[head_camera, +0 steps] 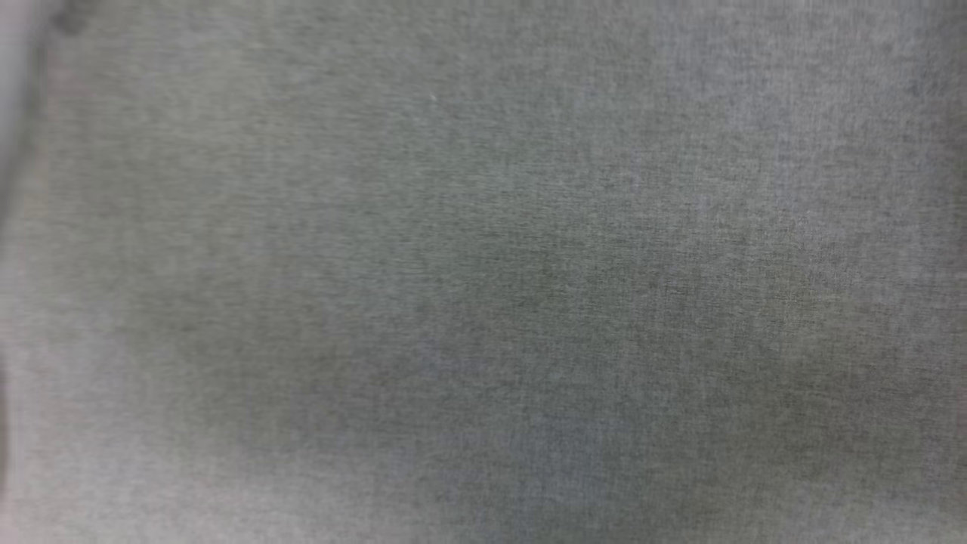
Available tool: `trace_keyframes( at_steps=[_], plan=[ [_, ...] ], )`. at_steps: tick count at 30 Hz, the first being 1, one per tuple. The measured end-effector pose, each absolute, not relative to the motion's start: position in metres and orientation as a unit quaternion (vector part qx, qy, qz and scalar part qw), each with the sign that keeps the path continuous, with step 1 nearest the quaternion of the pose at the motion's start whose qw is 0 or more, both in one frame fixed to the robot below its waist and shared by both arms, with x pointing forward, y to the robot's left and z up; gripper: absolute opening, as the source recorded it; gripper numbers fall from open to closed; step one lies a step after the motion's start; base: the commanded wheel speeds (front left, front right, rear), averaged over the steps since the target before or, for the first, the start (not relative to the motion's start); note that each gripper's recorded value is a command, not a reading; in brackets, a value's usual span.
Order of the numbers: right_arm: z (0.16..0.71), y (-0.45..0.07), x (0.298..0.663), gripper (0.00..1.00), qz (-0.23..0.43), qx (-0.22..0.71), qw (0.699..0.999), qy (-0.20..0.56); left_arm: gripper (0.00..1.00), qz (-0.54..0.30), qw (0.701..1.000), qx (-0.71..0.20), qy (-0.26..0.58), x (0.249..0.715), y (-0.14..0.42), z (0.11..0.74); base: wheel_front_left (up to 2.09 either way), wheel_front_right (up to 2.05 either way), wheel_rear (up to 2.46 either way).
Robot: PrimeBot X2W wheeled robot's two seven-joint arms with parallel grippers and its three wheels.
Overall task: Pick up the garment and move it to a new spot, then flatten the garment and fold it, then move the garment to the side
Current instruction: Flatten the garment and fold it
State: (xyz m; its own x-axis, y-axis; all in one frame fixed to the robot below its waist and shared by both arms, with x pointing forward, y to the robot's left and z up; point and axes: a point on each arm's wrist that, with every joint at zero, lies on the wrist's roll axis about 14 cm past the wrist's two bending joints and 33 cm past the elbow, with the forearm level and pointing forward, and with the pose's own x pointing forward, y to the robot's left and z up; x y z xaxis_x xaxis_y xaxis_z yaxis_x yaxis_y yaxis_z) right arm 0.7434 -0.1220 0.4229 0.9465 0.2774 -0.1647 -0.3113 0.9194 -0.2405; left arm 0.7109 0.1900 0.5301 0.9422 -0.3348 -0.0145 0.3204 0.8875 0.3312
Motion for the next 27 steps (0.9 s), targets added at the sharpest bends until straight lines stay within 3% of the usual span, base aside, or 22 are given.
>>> trace_keyframes(
  at_steps=[4,9,17,27],
  plan=[
    [0.429,-0.122,0.727,0.00,0.154,-0.132,0.977,0.072,0.00,-0.203,0.967,0.136,0.078,0.673,0.178,0.494,0.00,0.00,0.00],
    [0.436,-0.110,0.696,0.00,0.179,-0.133,0.972,0.077,0.00,-0.211,0.954,0.127,0.173,0.616,0.201,0.476,0.00,0.00,0.00],
    [0.429,-0.133,0.625,0.00,0.196,-0.122,0.966,0.112,0.00,-0.210,0.943,0.084,0.243,0.520,0.214,0.467,0.00,0.00,0.00],
    [0.411,-0.175,0.511,0.00,0.236,-0.117,0.944,0.197,0.00,-0.161,0.940,0.032,0.299,0.399,0.215,0.462,0.00,0.00,0.00]
  ],
)
